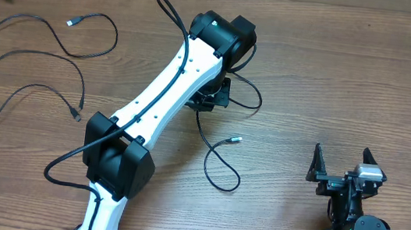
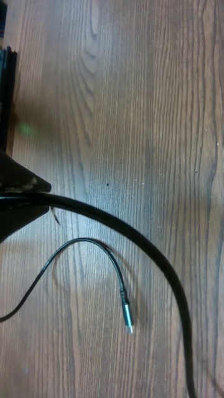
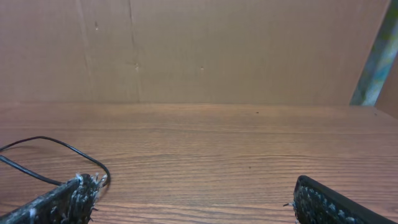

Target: Untangle cables

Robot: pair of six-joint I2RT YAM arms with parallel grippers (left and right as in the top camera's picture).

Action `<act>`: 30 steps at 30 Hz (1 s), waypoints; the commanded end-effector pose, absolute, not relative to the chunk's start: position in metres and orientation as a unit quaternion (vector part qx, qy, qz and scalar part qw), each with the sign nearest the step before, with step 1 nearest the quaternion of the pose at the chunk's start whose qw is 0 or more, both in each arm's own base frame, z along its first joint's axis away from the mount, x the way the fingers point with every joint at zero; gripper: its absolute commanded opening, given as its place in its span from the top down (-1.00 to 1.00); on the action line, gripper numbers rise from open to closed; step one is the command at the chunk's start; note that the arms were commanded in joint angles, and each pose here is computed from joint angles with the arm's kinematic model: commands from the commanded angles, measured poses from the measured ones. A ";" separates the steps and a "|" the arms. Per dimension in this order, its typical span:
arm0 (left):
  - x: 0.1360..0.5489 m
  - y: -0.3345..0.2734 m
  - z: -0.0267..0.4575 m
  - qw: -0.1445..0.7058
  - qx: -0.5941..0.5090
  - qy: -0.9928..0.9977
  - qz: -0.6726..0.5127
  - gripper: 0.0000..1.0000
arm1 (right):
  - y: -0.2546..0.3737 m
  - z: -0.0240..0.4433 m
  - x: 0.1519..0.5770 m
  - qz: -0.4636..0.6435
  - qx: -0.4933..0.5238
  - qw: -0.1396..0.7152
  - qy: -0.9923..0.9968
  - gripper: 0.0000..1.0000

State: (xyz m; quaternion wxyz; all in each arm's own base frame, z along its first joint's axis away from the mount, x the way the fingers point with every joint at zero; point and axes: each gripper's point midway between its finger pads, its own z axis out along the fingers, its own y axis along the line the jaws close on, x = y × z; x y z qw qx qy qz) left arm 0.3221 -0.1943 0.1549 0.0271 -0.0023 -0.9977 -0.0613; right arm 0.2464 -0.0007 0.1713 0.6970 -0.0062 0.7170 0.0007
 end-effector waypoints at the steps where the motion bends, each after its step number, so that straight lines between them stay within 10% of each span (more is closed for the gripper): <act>1: 0.325 -0.199 0.154 0.023 -0.018 -0.998 -0.051 0.57 | -0.001 0.170 0.246 0.002 -0.005 0.699 0.715 -1.00; 10: 0.342 -0.210 0.152 -0.010 -0.025 -0.999 -0.028 0.06 | -0.001 0.170 0.246 0.002 -0.005 0.699 0.715 -1.00; 14: 0.348 -0.211 0.143 -0.015 -0.025 -0.999 -0.034 -0.50 | -0.001 0.170 0.246 0.002 -0.005 0.699 0.715 -1.00; 30: 0.367 -0.168 0.055 0.068 -0.066 -0.986 -0.138 -0.68 | -0.001 0.170 0.246 0.002 -0.005 0.699 0.715 -1.00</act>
